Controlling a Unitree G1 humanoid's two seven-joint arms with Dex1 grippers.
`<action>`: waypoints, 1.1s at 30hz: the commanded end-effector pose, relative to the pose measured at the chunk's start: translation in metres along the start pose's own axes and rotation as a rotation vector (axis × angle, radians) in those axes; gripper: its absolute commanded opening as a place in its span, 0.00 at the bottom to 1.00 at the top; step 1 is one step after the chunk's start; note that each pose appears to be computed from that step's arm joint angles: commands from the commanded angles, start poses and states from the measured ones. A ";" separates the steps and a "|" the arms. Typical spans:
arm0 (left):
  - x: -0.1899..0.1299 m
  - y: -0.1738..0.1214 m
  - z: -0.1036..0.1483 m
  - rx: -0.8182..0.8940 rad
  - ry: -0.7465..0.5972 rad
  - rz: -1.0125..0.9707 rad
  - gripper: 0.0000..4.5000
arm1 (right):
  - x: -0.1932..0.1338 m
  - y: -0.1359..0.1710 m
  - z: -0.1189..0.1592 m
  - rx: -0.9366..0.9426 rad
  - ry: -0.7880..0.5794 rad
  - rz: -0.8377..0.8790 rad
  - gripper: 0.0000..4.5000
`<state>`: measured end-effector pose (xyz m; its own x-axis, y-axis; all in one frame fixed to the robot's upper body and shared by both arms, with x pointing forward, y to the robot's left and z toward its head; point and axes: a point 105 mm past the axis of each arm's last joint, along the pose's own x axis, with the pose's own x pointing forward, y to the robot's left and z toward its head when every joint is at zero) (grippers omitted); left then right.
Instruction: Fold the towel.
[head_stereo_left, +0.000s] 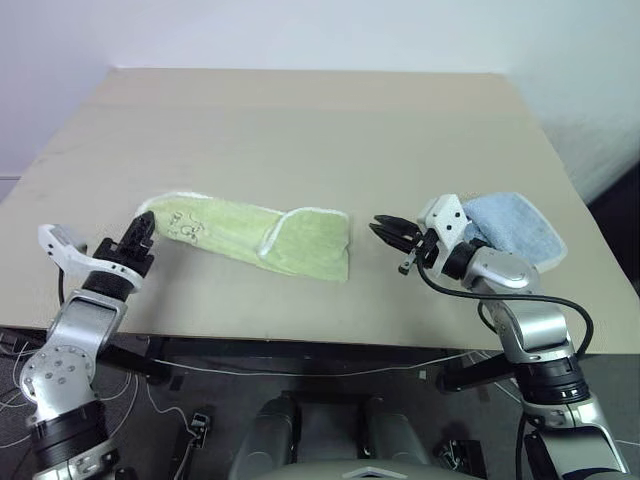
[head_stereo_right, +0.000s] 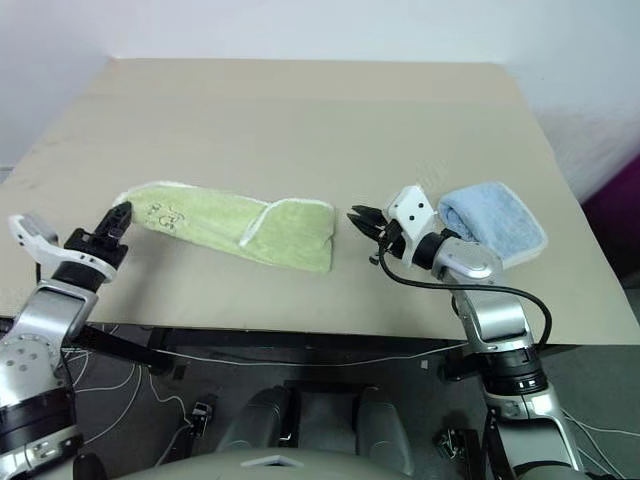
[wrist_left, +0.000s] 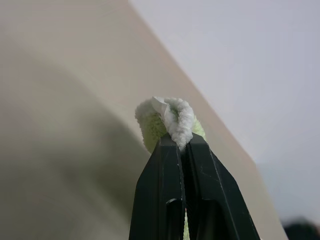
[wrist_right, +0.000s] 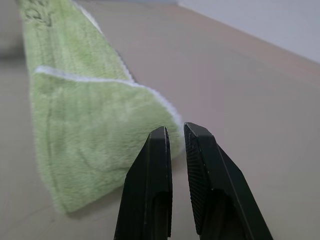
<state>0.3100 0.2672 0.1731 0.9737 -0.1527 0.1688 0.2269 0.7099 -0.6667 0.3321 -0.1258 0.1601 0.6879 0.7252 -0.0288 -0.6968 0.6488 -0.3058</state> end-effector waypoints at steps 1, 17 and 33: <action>0.011 -0.058 -0.018 0.173 0.121 -0.253 0.01 | -0.004 -0.012 0.010 -0.031 -0.032 -0.052 0.12; 0.020 -0.123 -0.157 0.666 0.665 -0.688 0.01 | -0.011 -0.020 0.007 -0.030 -0.032 -0.137 0.12; 0.018 -0.132 -0.144 0.481 0.595 -0.684 0.66 | -0.008 -0.019 0.009 -0.032 -0.035 -0.130 0.12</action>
<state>0.3034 0.0688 0.1459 0.5148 -0.8489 -0.1200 0.8269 0.5286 -0.1918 0.3389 -0.1453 0.1569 0.7756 0.6311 -0.0106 -0.6047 0.7381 -0.2992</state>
